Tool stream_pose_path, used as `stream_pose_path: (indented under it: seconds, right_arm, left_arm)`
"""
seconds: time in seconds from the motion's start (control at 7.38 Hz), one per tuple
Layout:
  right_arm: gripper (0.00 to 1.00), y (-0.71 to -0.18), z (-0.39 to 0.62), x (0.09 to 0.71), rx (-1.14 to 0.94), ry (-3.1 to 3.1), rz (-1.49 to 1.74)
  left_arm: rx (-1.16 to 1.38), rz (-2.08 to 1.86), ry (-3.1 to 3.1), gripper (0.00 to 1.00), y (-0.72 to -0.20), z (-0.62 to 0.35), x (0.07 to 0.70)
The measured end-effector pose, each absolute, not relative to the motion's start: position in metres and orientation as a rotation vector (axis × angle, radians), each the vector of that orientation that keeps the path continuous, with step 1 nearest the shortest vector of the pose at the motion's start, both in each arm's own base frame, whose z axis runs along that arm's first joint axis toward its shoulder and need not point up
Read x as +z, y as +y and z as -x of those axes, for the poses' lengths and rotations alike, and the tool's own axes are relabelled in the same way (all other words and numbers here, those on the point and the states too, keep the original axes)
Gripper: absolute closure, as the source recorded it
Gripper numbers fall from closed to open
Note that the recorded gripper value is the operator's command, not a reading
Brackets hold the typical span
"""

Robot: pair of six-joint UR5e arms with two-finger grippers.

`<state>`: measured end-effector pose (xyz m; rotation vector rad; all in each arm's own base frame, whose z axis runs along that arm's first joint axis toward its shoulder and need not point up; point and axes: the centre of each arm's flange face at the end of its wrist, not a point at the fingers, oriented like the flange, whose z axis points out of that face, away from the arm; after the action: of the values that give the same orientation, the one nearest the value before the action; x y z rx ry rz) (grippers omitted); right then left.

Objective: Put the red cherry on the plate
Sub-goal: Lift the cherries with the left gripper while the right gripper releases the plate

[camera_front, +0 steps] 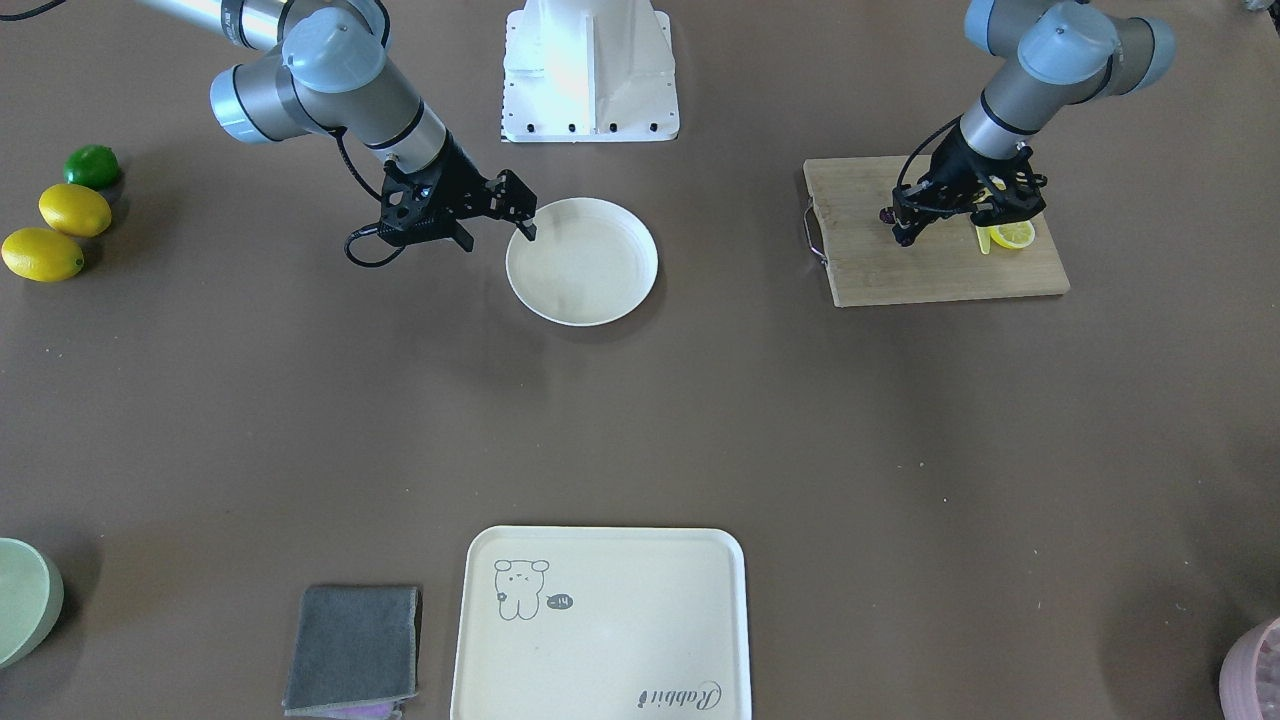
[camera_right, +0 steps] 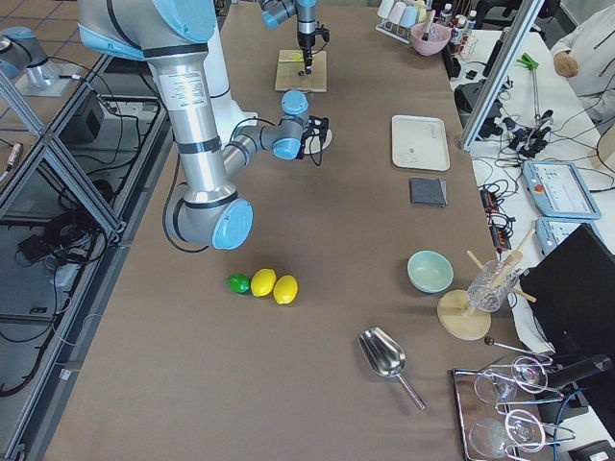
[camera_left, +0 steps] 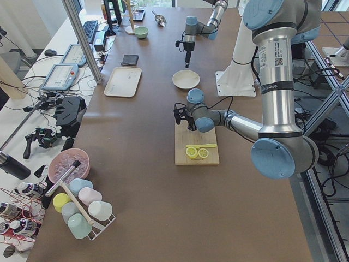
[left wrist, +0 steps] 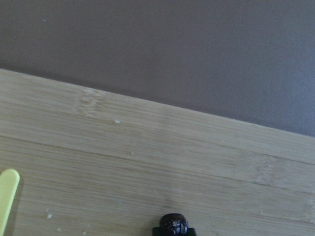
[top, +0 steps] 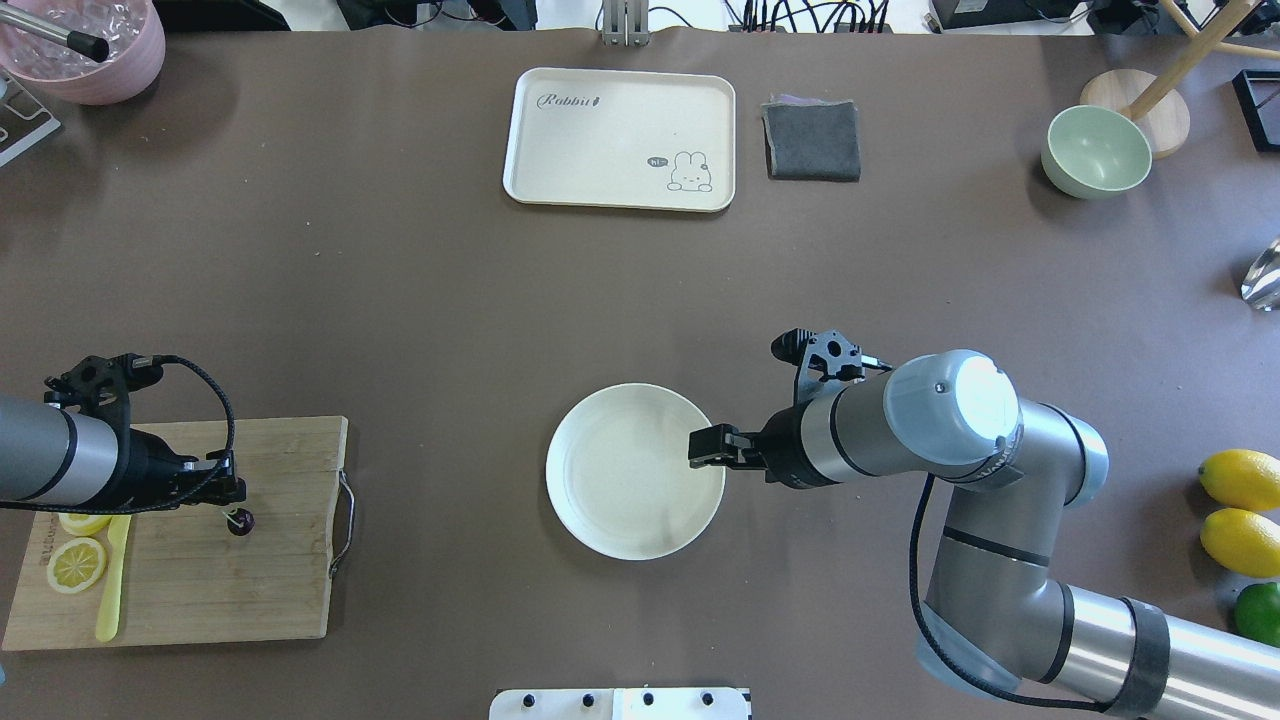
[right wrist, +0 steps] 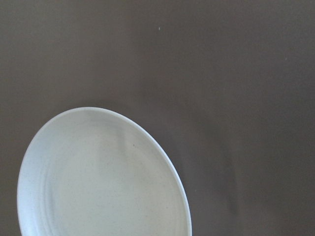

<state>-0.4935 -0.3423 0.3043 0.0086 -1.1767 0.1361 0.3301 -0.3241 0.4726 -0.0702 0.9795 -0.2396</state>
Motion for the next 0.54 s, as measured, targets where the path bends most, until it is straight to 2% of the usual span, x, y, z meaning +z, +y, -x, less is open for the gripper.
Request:
stream_pose_path:
  seconds: [0.27,0.54]
  right_arm:
    - [0.00,-0.368,0.455,0.315,0.165,-1.174,-0.004]
    - [0.00,-0.393,0.409,0.341,0.192,-1.148,-0.003]
  left_arm:
    - [-0.249,0.059,1.031,1.00,-0.343,-0.357,0.399]
    - [-0.318,0.099,1.077,1.00,-0.368,-0.417,0.293]
